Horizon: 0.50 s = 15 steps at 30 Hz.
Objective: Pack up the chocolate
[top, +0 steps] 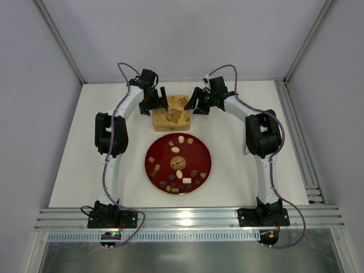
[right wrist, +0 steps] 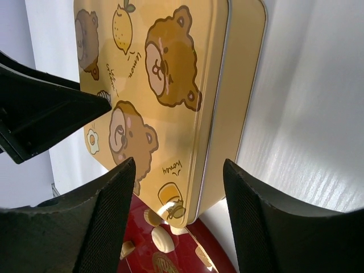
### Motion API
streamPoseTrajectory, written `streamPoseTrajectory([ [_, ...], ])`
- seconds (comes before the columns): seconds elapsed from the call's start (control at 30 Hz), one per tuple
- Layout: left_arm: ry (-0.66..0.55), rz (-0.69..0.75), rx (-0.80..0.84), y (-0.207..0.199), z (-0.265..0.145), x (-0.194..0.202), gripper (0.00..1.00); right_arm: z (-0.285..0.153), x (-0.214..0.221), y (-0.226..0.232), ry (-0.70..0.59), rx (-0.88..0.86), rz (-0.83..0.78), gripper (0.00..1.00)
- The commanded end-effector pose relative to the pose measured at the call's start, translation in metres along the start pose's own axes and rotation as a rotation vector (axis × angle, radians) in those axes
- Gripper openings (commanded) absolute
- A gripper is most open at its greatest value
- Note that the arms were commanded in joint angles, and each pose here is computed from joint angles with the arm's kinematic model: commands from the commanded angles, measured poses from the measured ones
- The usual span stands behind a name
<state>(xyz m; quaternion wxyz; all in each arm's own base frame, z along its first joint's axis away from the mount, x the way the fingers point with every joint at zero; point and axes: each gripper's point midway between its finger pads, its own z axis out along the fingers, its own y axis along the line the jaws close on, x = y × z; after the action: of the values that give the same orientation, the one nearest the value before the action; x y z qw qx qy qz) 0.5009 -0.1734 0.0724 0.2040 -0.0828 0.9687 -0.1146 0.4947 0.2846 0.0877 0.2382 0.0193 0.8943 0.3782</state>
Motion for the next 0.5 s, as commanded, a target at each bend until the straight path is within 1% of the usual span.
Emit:
streamPoseTrajectory([
  [0.0, -0.008, 0.030, -0.048, 0.018, -0.021, -0.007, 0.94, -0.029, -0.040, 0.040, -0.115, -0.089, -0.085, 0.65],
  [0.2, -0.085, 0.025, -0.031, 0.018, -0.050, -0.027, 0.94, -0.058, -0.059, 0.053, -0.188, -0.099, -0.104, 0.68],
  [0.27, -0.118, 0.027, -0.018, 0.014, -0.066, -0.034, 0.94, -0.067, -0.061, 0.054, -0.210, -0.092, -0.110, 0.69],
  [0.33, -0.134, 0.027, -0.012, 0.014, -0.076, -0.035, 0.94, -0.085, -0.063, 0.063, -0.244, -0.088, -0.128, 0.75],
  [0.37, -0.158, 0.028, 0.002, 0.010, -0.090, -0.038, 0.94, -0.091, -0.065, 0.064, -0.262, -0.078, -0.134, 0.85],
  [0.4, -0.148, 0.027, 0.003, 0.011, -0.091, -0.032, 0.94, -0.098, -0.065, 0.066, -0.275, -0.072, -0.145, 0.88],
  [0.43, -0.152, 0.025, 0.015, 0.009, -0.098, -0.030, 0.94, -0.114, -0.063, 0.074, -0.297, -0.075, -0.159, 0.90],
  [0.47, -0.180, 0.024, 0.035, 0.006, -0.117, -0.031, 0.93, -0.122, -0.063, 0.075, -0.316, -0.061, -0.165, 0.99],
])
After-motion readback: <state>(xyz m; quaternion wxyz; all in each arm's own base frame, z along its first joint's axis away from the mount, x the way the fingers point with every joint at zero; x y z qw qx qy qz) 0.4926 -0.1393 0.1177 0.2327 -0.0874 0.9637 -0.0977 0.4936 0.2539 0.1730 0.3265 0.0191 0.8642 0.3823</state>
